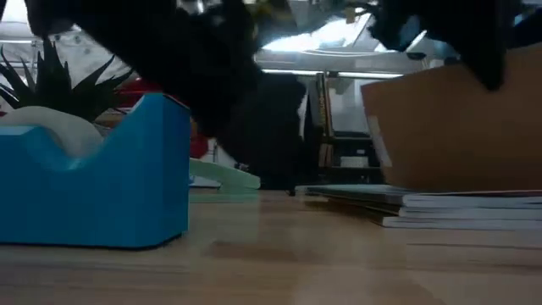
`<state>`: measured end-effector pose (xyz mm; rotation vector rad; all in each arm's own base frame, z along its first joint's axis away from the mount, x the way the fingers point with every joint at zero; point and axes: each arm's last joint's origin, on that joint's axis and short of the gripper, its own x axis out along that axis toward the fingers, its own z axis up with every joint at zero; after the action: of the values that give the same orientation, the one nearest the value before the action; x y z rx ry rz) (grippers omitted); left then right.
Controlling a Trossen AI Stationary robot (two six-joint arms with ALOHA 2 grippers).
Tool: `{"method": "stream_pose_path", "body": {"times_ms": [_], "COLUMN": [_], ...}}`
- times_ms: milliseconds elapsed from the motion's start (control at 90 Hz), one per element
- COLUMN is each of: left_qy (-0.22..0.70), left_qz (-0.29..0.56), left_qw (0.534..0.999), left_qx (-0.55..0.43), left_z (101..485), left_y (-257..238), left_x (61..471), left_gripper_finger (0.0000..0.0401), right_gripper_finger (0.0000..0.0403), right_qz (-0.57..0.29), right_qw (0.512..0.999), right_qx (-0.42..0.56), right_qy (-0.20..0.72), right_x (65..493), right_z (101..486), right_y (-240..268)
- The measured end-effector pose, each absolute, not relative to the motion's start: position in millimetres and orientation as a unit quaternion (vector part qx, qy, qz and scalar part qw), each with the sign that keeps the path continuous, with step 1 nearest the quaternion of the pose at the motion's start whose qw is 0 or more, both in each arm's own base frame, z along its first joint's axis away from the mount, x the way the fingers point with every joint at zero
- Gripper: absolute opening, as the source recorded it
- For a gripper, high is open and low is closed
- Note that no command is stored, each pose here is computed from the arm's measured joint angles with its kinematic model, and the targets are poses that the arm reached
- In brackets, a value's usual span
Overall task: Stock shelves
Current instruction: Remove the brown blue book from the bookshelf
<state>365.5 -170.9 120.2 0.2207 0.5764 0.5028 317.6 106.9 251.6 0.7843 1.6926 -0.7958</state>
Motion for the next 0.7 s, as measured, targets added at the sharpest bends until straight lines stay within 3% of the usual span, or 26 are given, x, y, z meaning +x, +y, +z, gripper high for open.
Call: {"method": "stream_pose_path", "body": {"times_ms": [467,700], "left_qy": [0.31,0.311], "left_qz": [0.266,0.264], "left_qw": [0.902,0.899], "left_qx": [0.142,0.159], "left_z": [97,97], "left_y": [-147,-143], "left_x": [377,380], "left_gripper_finger": [0.0297,0.0297], "right_gripper_finger": [0.0037,0.012], "right_qz": [-0.275,-0.263], "right_qw": [0.61,0.65], "right_qx": [0.39,0.358], "right_qy": [0.633,0.616], "right_x": [348,350], "right_z": [250,250], "right_y": [97,104]}}
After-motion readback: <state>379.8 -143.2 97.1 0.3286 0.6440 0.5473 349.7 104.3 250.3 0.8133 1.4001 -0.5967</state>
